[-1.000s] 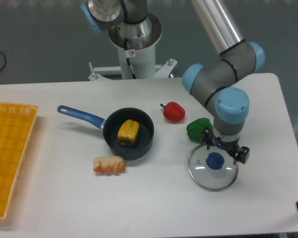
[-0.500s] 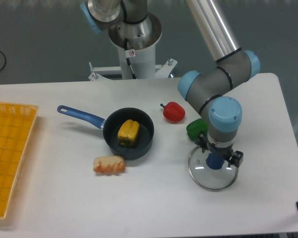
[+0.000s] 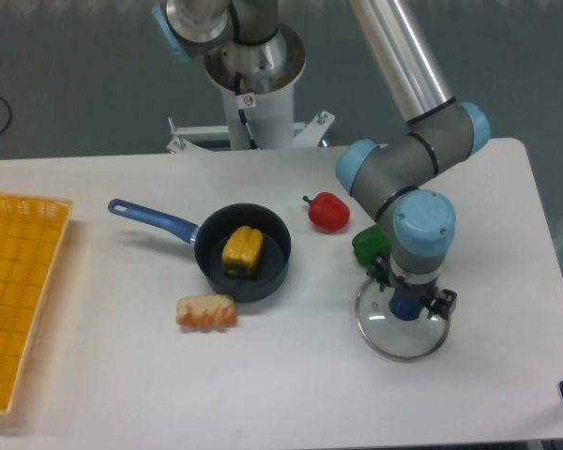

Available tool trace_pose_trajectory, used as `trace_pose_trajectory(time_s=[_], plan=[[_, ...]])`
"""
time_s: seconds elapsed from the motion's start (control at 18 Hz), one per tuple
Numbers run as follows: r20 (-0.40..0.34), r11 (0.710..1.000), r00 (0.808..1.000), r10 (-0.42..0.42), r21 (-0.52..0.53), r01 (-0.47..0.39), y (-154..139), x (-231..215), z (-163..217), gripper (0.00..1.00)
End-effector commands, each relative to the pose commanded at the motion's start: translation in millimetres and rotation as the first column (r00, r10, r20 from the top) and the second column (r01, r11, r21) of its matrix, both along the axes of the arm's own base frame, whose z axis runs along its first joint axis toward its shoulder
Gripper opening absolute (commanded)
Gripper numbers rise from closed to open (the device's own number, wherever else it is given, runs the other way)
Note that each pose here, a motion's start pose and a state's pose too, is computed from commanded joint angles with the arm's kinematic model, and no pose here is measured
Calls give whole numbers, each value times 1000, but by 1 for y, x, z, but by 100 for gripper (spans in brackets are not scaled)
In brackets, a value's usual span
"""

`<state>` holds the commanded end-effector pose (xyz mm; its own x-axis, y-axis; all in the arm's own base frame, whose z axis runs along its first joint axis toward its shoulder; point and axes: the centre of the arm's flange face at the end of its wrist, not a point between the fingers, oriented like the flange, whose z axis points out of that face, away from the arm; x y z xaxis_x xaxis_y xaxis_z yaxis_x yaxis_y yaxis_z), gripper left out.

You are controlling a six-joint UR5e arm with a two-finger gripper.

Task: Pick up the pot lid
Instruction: 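Close the gripper on the blue knob of the lid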

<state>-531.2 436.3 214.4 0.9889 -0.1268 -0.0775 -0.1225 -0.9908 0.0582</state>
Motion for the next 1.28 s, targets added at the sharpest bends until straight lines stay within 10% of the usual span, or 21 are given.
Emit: trace_pose_trajectory(time_s=[0.78,1.28], plan=[[8,1000,1000,-4,-6,5,6,2,-11,96],[8,1000,1000,-15,-5,15,5,3,-6,66]])
